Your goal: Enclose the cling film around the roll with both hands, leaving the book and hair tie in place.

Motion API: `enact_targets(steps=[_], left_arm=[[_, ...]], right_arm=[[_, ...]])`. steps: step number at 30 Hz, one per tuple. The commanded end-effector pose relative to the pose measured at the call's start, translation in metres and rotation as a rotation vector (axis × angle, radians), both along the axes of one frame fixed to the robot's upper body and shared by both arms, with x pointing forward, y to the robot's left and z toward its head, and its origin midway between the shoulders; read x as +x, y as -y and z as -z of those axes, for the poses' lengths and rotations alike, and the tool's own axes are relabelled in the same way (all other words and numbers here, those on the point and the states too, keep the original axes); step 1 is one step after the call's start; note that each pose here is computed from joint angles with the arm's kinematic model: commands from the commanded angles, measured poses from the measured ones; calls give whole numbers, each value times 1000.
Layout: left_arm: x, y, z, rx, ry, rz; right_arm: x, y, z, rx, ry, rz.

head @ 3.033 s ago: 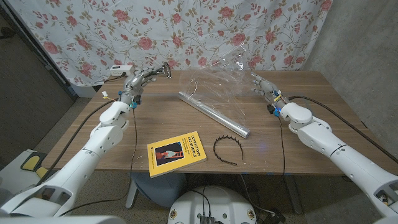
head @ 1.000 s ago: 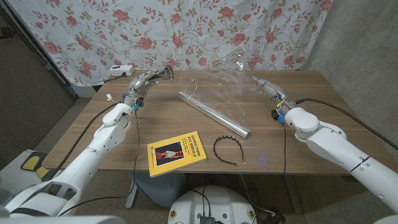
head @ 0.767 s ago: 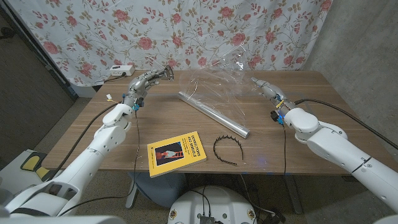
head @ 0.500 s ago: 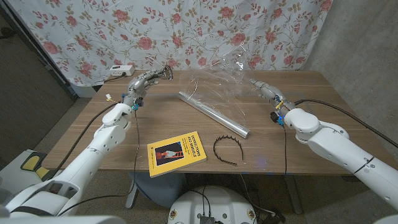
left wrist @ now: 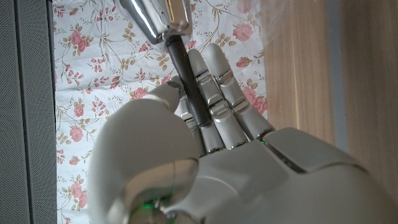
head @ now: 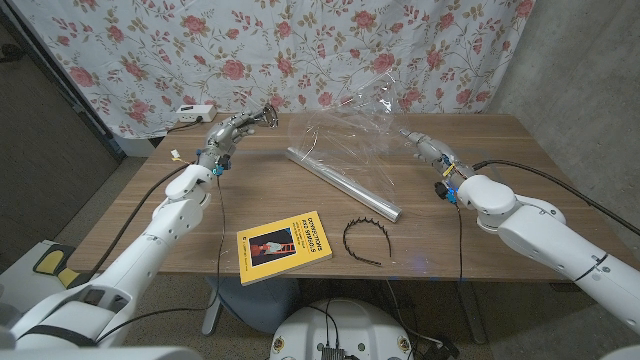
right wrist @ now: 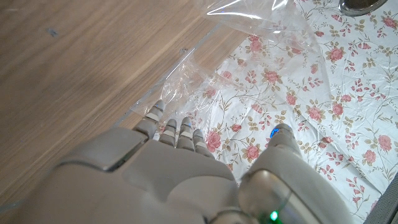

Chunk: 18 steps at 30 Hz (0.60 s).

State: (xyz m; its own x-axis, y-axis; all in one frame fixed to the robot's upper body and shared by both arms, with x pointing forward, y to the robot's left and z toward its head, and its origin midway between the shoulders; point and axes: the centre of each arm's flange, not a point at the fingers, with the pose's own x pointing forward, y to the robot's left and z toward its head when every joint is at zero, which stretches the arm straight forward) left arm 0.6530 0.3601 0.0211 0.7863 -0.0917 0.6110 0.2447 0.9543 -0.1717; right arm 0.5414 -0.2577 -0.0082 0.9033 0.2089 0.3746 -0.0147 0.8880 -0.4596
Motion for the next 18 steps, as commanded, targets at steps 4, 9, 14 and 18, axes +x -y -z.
enact_targets(steps=[4,9,14,18], left_arm=[[5,3,0,-3,-3,10],[5,4,0,0,-2,15],[4,4,0,-3,0,16],[3,4,-1,3,4,18]], right_arm=[[-9,-3,3,-13,-25,-8],[-13,-5,5,-14,-26,-12],[-17,-7,5,-22,-21,-21],[-21,-9,6,-20,-27,-25]])
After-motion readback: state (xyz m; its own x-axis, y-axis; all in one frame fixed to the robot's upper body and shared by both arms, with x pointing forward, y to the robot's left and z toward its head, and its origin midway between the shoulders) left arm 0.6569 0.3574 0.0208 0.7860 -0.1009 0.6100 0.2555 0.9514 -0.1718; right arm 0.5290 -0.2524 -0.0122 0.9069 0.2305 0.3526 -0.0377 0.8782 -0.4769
